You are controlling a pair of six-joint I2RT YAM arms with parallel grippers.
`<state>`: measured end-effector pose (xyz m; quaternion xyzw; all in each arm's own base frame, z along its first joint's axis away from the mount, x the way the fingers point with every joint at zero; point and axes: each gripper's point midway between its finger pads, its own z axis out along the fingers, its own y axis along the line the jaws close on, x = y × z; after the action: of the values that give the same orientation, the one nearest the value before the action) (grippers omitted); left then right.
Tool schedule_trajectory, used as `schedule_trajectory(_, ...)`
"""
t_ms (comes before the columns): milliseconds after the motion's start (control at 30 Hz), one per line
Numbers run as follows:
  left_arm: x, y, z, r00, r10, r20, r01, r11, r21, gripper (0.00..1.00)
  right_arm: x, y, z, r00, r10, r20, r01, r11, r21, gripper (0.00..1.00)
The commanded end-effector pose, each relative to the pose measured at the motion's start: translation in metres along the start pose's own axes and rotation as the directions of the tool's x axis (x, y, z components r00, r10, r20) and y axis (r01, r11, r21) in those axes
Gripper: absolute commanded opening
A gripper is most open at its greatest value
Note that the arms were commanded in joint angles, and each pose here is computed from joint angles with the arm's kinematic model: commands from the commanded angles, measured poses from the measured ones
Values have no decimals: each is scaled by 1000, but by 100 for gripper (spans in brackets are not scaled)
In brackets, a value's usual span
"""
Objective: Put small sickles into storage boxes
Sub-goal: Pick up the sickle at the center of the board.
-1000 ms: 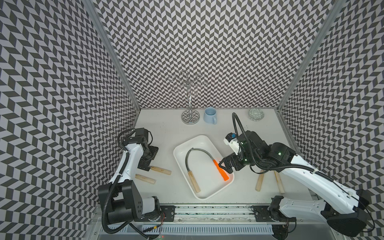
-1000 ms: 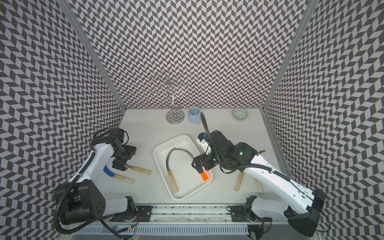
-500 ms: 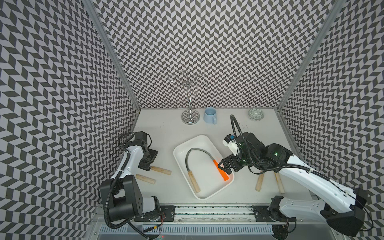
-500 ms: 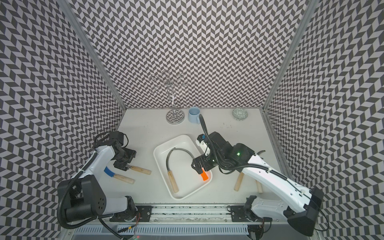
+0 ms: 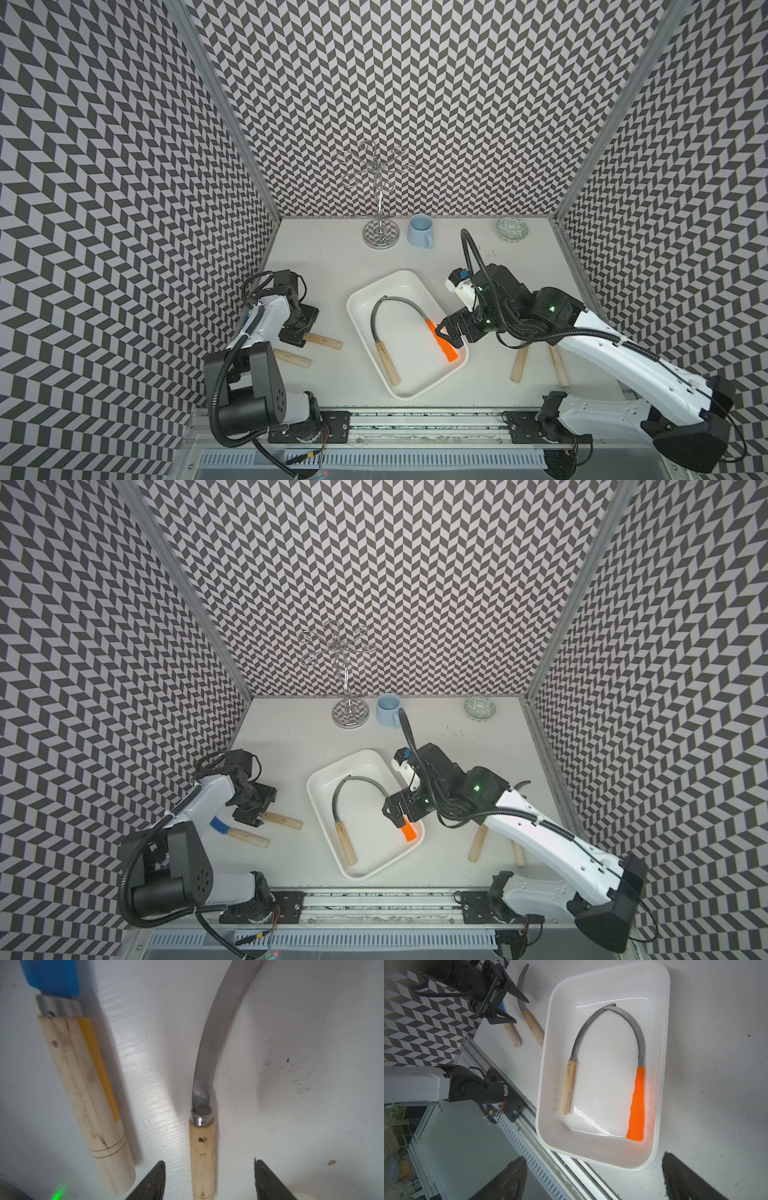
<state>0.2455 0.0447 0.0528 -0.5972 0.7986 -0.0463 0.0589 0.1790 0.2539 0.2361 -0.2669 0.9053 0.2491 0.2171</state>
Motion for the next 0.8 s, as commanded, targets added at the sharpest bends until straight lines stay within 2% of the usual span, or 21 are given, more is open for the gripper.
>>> schedule_trajectory(0, -4, -3, 5, 1000, -28, 8, 27, 1000, 7, 66, -7, 1, -3, 999, -20, 40, 20, 1000, -2, 100)
schedule_trajectory(533, -1, 4, 22, 999, -45, -15, 45, 998, -35, 65, -3, -1, -5, 999, -24, 44, 23, 1000, 2, 100)
schedule_trajectory(767, 3, 8, 28, 998, -53, -28, 52, 998, -41, 61, -1, -1, -6, 999, -24, 45, 24, 1000, 0, 100)
